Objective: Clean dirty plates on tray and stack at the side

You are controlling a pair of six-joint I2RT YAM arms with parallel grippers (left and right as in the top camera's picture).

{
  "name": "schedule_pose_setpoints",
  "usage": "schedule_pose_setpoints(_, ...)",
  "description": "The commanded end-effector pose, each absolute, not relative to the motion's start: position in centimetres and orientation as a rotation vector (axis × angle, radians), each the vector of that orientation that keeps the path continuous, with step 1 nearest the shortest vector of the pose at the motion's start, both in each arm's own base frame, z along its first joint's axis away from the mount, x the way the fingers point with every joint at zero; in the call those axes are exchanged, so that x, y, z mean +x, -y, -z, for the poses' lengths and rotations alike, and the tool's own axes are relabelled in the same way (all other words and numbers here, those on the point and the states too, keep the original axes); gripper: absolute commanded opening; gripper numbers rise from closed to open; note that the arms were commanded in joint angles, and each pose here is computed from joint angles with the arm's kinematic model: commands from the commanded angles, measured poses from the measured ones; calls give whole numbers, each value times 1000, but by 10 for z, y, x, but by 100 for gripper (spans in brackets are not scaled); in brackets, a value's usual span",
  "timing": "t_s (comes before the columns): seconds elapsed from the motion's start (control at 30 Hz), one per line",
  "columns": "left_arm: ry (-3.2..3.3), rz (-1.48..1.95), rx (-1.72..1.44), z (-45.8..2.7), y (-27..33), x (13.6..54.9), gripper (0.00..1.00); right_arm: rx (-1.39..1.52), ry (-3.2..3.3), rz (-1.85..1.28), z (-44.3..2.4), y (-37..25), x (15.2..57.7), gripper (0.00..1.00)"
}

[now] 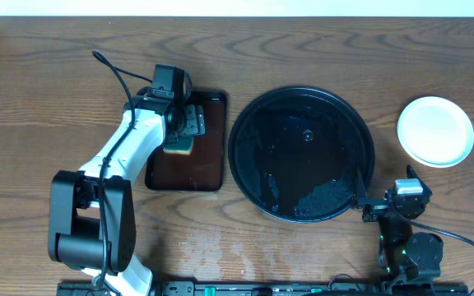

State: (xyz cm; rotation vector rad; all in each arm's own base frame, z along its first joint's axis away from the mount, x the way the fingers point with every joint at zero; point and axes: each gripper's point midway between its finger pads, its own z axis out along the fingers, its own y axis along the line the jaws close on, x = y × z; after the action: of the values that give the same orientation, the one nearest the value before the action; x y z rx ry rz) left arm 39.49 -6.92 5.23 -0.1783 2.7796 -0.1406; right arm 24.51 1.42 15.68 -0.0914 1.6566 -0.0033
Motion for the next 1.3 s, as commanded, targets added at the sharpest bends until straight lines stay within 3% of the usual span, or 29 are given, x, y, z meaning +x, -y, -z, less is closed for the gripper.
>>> schedule_pose_setpoints(0.0,-2789,118,-171,-48,66,394,84,-99,-1653,11,-157,-15,245,99)
schedule_pose_setpoints(0.53,-2783,120,-171,-51,66,394,84,-99,-1653,11,-157,-15,245,99)
schedule_pose_setpoints(0.7,-2720,137,-167,-75,67,397,84,-99,-1653,11,-157,-15,245,99)
schedule_pose_setpoints(0.97,-2420,212,-148,-191,66,391,84,-99,-1653,11,-157,-15,245,99)
schedule_pose_setpoints(1.27,-1992,297,-121,-341,55,325,84,-99,-1653,11,-157,-15,245,99)
